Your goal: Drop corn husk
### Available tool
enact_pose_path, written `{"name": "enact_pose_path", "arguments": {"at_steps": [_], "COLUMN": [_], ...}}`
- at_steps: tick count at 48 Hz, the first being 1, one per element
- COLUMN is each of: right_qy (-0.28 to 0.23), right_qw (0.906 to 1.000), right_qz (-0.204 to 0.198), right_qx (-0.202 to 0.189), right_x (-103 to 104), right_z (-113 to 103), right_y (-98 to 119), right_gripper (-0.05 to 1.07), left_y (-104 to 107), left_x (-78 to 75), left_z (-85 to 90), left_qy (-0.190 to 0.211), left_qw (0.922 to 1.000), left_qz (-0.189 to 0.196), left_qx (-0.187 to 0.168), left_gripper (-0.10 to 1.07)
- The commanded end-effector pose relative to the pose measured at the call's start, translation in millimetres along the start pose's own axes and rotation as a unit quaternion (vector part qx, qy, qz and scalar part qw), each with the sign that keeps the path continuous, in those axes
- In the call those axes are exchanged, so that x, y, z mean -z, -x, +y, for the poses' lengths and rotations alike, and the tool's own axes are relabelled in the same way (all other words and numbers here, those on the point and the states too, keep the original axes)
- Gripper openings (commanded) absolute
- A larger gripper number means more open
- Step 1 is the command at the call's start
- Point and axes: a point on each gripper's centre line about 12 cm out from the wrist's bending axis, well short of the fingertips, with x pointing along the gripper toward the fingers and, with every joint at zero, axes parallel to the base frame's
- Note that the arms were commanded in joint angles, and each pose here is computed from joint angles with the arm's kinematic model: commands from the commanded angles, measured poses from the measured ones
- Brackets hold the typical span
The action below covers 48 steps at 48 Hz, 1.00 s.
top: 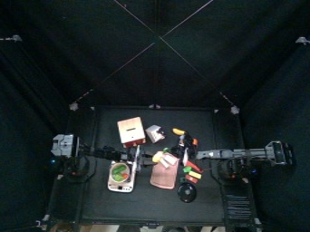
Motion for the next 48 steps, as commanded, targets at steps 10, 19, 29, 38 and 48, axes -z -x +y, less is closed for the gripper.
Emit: {"name": "enact_pose_path", "arguments": {"at_steps": [10, 19, 29, 38, 48], "right_qy": [-0.174, -0.265, -0.291, -0.288, -0.276], "right_qw": [0.9834, 0.9547, 0.9342, 0.925, 0.927], "right_qz": [0.045, 0.123, 0.178, 0.2, 0.209], "right_qx": [0.025, 0.059, 0.104, 0.147, 0.145], "right_x": [36.7, 93.3, 128.4, 143.2, 146.9], "right_z": [-16.5, -25.8, -25.9, -28.6, -23.0], "right_y": [15.3, 21.0, 18.7, 14.6, 14.3], "right_gripper": [0.24, 0.25, 0.28, 0.56, 0.79], "left_y": [8.4, 17.4, 20.1, 20.4, 19.5], "left_x": [-8.8, 9.7, 31.0, 34.6, 35.5], "left_z": [-3.5, -8.1, -14.7, -19.7, -25.2], "left_qy": [-0.002, -0.007, -0.017, -0.029, -0.038], "left_qw": [1.0, 0.9978, 0.9878, 0.9837, 0.9822], "left_qz": [-0.002, 0.065, 0.154, 0.175, 0.178], "left_qx": [0.002, 0.007, 0.013, 0.028, 0.046], "left_gripper": [0.61, 0.61, 0.61, 0.61, 0.61]}}
